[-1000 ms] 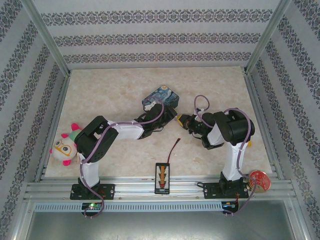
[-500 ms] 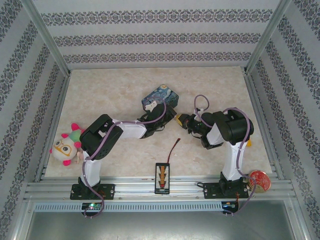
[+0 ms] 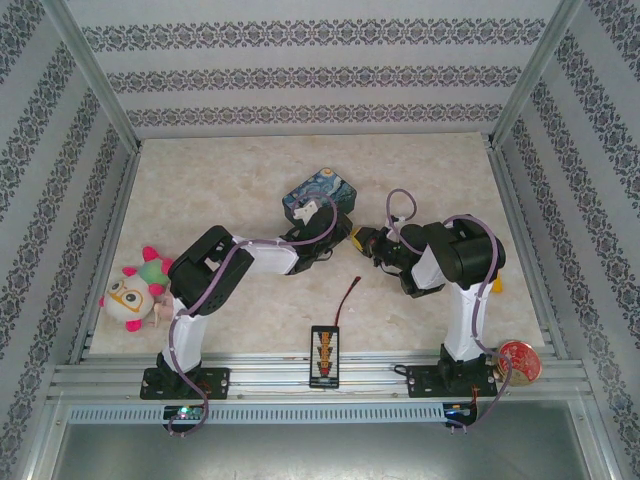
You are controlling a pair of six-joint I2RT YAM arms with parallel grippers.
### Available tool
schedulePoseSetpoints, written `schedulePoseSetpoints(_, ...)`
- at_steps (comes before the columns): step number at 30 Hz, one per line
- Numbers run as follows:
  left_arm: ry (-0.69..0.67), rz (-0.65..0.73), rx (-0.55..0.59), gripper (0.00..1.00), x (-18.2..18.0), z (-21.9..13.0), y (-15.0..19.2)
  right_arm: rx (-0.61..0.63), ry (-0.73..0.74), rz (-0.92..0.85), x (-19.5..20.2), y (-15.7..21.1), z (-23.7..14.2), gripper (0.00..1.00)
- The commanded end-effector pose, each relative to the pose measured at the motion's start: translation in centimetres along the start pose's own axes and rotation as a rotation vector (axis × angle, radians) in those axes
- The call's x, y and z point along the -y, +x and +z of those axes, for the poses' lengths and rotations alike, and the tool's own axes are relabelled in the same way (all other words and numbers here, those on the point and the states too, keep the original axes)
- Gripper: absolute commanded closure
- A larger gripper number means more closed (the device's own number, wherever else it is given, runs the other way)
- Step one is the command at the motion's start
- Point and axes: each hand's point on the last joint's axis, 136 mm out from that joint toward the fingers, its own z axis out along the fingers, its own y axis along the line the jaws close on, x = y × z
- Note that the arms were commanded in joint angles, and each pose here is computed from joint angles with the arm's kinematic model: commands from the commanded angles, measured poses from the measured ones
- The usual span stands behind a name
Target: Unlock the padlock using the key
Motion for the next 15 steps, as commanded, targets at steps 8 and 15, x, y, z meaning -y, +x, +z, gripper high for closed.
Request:
schedulePoseSetpoints(8,0.002,-0.036,0.037,0.51,-0.2,0.7,-0.1,-0.001,-0.02,-0.018,-0.5,0.2,0.7,1.0)
schedulePoseSetpoints(15,0.033,-0.041,0.059,0.59,-0.2,1.3,-0.4,0.004,-0.022,-0.014,-0.6,0.1,0.7,1.0)
